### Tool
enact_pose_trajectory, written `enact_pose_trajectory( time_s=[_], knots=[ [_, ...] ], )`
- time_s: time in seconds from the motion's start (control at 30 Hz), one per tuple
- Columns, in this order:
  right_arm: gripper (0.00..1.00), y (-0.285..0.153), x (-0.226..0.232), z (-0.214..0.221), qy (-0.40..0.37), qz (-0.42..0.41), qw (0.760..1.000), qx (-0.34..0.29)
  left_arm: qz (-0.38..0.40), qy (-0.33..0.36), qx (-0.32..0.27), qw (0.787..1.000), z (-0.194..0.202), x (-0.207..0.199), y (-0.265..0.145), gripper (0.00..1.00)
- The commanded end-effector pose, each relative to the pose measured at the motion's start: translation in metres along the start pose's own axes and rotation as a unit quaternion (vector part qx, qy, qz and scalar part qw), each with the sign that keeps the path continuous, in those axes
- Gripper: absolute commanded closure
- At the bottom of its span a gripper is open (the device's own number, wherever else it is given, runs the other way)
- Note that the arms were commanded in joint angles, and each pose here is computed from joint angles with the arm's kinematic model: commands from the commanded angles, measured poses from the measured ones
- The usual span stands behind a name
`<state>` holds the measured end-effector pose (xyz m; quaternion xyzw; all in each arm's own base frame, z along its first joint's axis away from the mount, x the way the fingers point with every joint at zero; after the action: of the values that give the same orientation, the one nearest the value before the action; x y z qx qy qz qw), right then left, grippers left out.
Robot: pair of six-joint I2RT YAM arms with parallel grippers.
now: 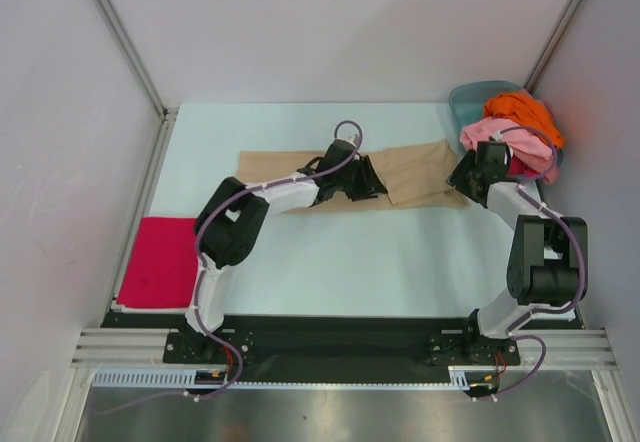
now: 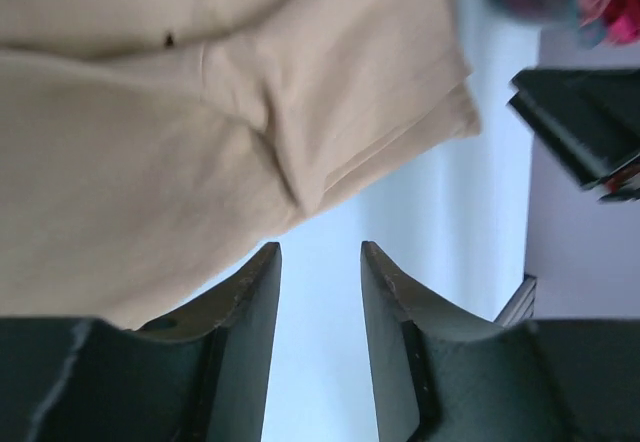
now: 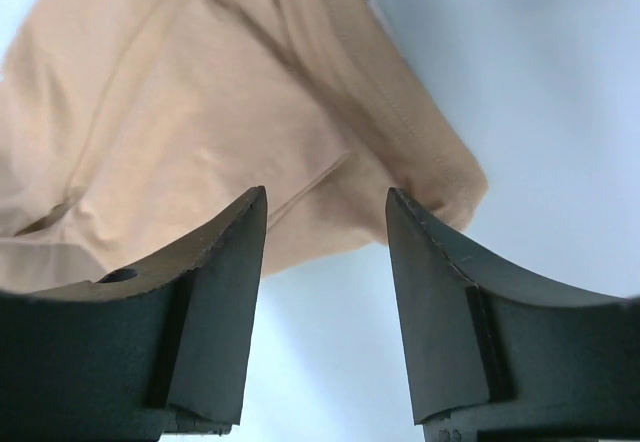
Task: Fold and stack the t-shirts
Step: Fold the tshirt
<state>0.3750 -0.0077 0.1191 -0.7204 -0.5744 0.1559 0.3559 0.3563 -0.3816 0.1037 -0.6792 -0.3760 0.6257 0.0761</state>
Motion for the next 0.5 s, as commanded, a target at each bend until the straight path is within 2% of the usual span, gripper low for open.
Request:
enact_pose_trajectory(
  time_s=[0.0,0.23,0.3,0.4,0.47],
  knots=[
    [0.44,-0.019,0.022,-0.020,-0.024,-0.014,0.999,-0.042,0.019,0.033,-0.052,0.998,-0.035,-0.019,-0.023,0.57],
    [0.45,-0.023,0.074,-0.026,-0.043,-0.063,0.995,-0.060,0.020,0.011,-0.023,0.999,-0.042,-0.008,0.008,0.83],
    [0.46,-0.019,0.082,-0.027,-0.041,-0.069,0.995,-0.059,0.017,0.006,-0.028,0.999,-0.044,-0.007,0.012,0.88],
    [0.51,-0.009,0.091,-0.025,-0.024,-0.074,0.996,-0.049,0.006,0.001,-0.038,0.999,-0.047,-0.001,0.015,0.93],
    [0.59,-0.001,0.093,-0.023,0.005,-0.059,0.997,-0.041,-0.002,-0.007,-0.040,0.999,-0.050,0.006,0.020,0.96]
  ],
)
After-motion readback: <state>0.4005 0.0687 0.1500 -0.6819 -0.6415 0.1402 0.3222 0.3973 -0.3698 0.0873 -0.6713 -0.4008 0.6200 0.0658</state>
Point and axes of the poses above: each gripper's point midway between its finger pads, its own y axis out along the fingers, its own x axis along the line the jaws close on, z = x × y, the point moved 6 cm from there along -y, back along the fingers, and after that the axes turned 13 degrees about -y, right-handed, at the moved point
